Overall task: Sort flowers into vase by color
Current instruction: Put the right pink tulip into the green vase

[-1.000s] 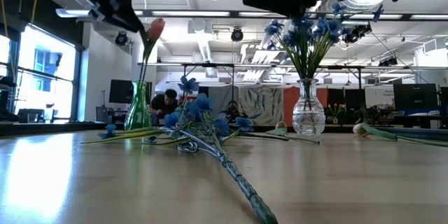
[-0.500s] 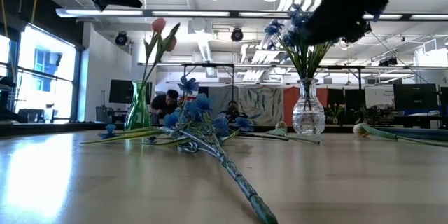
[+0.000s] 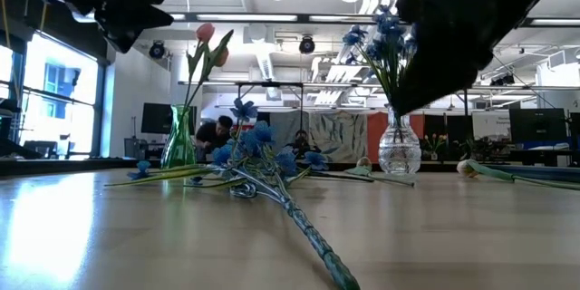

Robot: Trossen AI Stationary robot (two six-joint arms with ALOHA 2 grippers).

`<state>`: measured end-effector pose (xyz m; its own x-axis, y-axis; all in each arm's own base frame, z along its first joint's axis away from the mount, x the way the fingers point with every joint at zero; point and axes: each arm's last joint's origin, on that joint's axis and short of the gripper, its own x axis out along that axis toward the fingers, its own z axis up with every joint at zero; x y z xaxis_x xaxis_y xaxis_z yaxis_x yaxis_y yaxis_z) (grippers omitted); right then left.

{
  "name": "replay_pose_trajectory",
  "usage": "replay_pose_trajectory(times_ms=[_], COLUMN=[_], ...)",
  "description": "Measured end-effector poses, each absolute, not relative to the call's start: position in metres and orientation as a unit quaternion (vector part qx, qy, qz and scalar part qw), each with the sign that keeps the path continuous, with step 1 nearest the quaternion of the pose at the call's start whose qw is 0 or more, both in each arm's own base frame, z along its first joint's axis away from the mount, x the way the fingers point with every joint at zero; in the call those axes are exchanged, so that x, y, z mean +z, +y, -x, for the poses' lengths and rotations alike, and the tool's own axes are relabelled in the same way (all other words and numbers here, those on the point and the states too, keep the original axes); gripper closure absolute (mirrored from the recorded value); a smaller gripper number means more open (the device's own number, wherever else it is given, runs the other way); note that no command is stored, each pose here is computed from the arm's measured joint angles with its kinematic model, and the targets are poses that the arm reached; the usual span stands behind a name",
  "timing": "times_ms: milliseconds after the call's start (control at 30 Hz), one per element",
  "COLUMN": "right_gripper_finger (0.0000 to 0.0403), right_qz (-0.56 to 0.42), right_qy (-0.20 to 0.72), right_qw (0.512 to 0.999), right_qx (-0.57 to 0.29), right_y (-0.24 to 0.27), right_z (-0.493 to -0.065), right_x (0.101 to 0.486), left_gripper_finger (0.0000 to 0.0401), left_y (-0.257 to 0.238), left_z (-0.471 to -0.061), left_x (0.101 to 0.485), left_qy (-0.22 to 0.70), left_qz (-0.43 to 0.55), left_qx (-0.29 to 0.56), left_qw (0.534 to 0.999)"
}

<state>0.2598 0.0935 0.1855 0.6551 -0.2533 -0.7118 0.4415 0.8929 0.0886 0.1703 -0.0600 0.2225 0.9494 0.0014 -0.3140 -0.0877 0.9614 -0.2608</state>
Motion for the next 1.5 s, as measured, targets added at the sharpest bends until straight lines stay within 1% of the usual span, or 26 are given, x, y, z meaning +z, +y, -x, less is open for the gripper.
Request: replay_pose_trajectory(times_ms=[100,200,300,467,567,767,833,900,1033,1233,1367,1500], right_gripper_finger=[0.0214,0.0214,0.0214,0.0208,0.0185,0.0113,0.0103,0.0102,0.0114,0.0154,0.019,0.024], right_qz=[-0.18,-0.22,-0.218,-0.208,-0.204,-0.184,-0.175,-0.176,-0.193,-0.221,-0.25,-0.269], right_qy=[0.414,0.453,0.495,0.565,0.588,0.601,0.599,0.591,0.589,0.622,0.635,0.646], right_qw=[0.876,0.842,0.805,0.72,0.681,0.646,0.63,0.62,0.605,0.576,0.576,0.582], right_qx=[-0.171,-0.195,-0.244,-0.344,-0.386,-0.433,-0.462,-0.485,-0.5,-0.483,-0.45,-0.415], right_y=[0.083,0.07,0.058,0.042,0.036,0.022,0.014,0.007,-0.007,-0.035,-0.048,-0.056], right_z=[-0.258,-0.252,-0.243,-0.219,-0.209,-0.193,-0.185,-0.182,-0.179,-0.17,-0.168,-0.168], right_x=[0.185,0.183,0.178,0.172,0.172,0.157,0.151,0.147,0.142,0.132,0.128,0.127], left_gripper_finger=[0.0271,0.0271,0.0271,0.0271,0.0271,0.0271,0.0271,0.0271,0.0271,0.0271,0.0271,0.0271], left_y=[-0.064,-0.064,-0.064,-0.063,-0.064,-0.066,-0.066,-0.067,-0.067,-0.068,-0.068,-0.068], left_z=[-0.17,-0.171,-0.171,-0.173,-0.174,-0.178,-0.179,-0.18,-0.182,-0.182,-0.182,-0.182], left_x=[0.218,0.217,0.216,0.213,0.211,0.205,0.202,0.2,0.197,0.196,0.196,0.195], left_qy=[0.15,0.149,0.148,0.152,0.159,0.174,0.181,0.187,0.194,0.198,0.198,0.198], left_qz=[0.139,0.134,0.114,0.105,0.102,0.094,0.091,0.088,0.084,0.082,0.082,0.082], left_qx=[0.011,0.014,0.031,0.047,0.048,0.05,0.051,0.052,0.053,0.054,0.054,0.054], left_qw=[0.979,0.98,0.982,0.982,0.981,0.979,0.978,0.977,0.976,0.975,0.975,0.975])
